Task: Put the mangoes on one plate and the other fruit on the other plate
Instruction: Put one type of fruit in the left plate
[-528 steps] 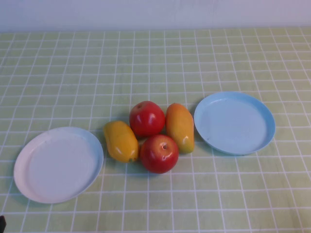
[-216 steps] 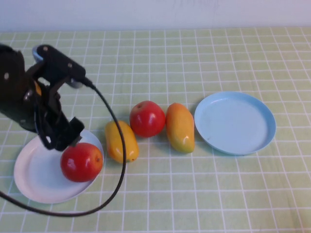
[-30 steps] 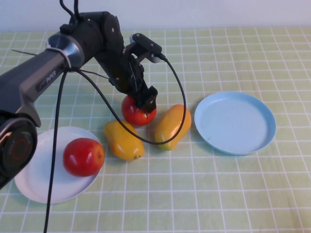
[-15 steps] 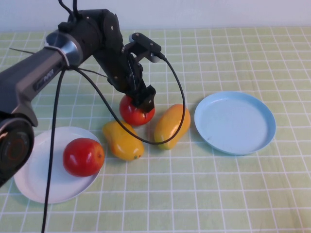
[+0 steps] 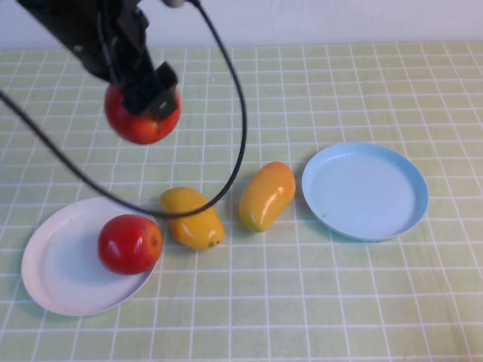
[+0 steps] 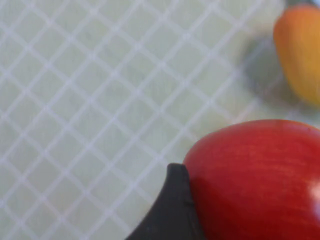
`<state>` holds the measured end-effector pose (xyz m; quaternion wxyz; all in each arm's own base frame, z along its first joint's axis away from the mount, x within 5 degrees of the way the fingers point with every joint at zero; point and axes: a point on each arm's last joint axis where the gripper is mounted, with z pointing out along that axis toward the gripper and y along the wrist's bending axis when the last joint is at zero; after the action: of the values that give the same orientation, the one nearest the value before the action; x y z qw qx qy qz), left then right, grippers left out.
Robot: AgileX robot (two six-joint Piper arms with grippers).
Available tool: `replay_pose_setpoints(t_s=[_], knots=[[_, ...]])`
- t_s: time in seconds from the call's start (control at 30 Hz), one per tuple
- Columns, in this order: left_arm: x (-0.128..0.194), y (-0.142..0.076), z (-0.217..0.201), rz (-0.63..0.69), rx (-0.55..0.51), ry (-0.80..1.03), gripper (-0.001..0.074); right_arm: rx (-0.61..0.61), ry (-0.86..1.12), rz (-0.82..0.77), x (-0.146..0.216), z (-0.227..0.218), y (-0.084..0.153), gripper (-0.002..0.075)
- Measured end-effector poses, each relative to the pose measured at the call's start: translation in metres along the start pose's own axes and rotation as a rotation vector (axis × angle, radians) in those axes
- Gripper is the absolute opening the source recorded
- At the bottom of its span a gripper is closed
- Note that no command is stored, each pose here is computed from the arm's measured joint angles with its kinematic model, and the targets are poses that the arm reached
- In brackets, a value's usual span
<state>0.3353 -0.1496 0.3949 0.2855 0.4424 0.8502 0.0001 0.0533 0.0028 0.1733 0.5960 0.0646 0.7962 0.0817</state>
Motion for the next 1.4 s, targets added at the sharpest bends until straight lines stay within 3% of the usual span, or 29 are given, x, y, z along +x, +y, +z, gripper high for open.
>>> replay_pose_setpoints(t_s=[0.23, 0.43, 0.67, 1.07, 1.4], knots=[[0.083, -0.034, -0.001, 0.019, -0.006, 0.232, 0.0574, 0.000, 0.000, 0.000, 0.000, 0.000, 0.000, -0.0016], [0.127, -0.035, -0.015, -0.151, -0.052, 0.285, 0.0573, 0.000, 0.000, 0.000, 0.000, 0.000, 0.000, -0.0017], [0.142, -0.018, -0.009, -0.498, -0.116, 0.320, 0.0573, 0.000, 0.000, 0.000, 0.000, 0.000, 0.000, -0.0016], [0.146, 0.004, 0.066, -0.642, -0.110, 0.387, 0.0572, 0.000, 0.000, 0.000, 0.000, 0.000, 0.000, -0.0016], [0.160, 0.019, 0.092, -0.740, -0.082, 0.395, 0.0572, 0.000, 0.000, 0.000, 0.000, 0.000, 0.000, -0.0016]])
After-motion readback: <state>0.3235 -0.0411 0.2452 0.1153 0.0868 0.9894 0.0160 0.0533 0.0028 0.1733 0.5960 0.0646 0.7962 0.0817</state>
